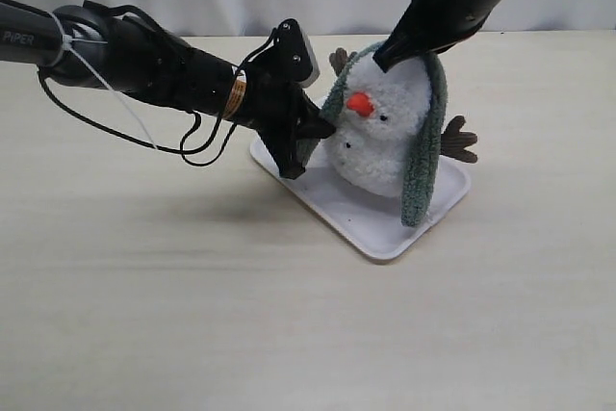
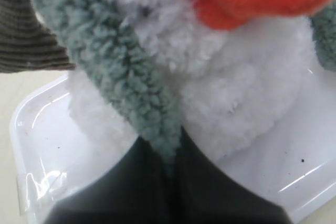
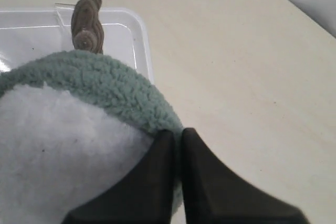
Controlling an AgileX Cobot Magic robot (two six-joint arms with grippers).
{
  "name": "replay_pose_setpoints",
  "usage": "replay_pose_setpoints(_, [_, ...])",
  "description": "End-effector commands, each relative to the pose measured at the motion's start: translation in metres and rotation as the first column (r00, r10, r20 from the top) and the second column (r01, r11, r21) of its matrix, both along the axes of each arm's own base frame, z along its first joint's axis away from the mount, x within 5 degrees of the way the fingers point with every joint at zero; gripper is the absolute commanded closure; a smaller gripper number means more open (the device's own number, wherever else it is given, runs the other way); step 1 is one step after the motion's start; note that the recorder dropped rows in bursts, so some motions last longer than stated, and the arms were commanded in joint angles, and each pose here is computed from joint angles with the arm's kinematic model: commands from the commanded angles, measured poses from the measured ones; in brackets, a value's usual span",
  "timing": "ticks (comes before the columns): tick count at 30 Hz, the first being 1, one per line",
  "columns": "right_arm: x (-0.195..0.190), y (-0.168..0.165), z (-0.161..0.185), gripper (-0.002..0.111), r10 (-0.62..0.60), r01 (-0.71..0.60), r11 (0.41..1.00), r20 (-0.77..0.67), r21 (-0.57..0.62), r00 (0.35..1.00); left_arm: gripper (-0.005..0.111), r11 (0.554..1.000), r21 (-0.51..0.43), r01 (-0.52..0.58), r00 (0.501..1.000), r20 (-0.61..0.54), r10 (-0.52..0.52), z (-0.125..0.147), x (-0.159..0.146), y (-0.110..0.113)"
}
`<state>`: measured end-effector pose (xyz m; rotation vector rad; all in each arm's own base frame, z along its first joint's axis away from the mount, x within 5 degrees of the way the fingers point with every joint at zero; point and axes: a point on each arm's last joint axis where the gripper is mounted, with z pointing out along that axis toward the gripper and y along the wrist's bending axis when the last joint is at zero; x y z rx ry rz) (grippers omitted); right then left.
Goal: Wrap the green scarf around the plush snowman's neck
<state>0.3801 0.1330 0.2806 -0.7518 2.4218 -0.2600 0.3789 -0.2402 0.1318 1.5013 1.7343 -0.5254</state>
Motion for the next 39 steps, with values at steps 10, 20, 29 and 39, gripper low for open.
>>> replay_pose_setpoints(10, [0.011,-0.002,-0.015,0.104,-0.025,0.026,0.998,0.016,-0.05,1.0,0.048,1.0,-0.006,0.028,0.998,0.06,-0.028,0.015,0.0,-0.002])
replay_pose_setpoints(20, [0.015,-0.005,-0.026,0.104,-0.044,0.044,0.995,-0.006,-0.095,0.999,0.048,0.986,-0.116,0.12,0.99,0.091,-0.109,0.066,-0.015,-0.004])
replay_pose_setpoints(29, [0.014,-0.003,-0.028,0.104,-0.055,0.054,0.997,-0.022,-0.057,0.998,0.049,0.989,-0.136,-0.064,0.997,0.024,0.067,0.068,0.008,0.031])
replay_pose_setpoints(39, [0.006,-0.007,-0.046,0.104,-0.057,0.046,0.993,-0.103,-0.105,0.993,0.049,0.994,-0.103,-0.035,0.999,0.006,0.036,0.045,0.008,0.025])
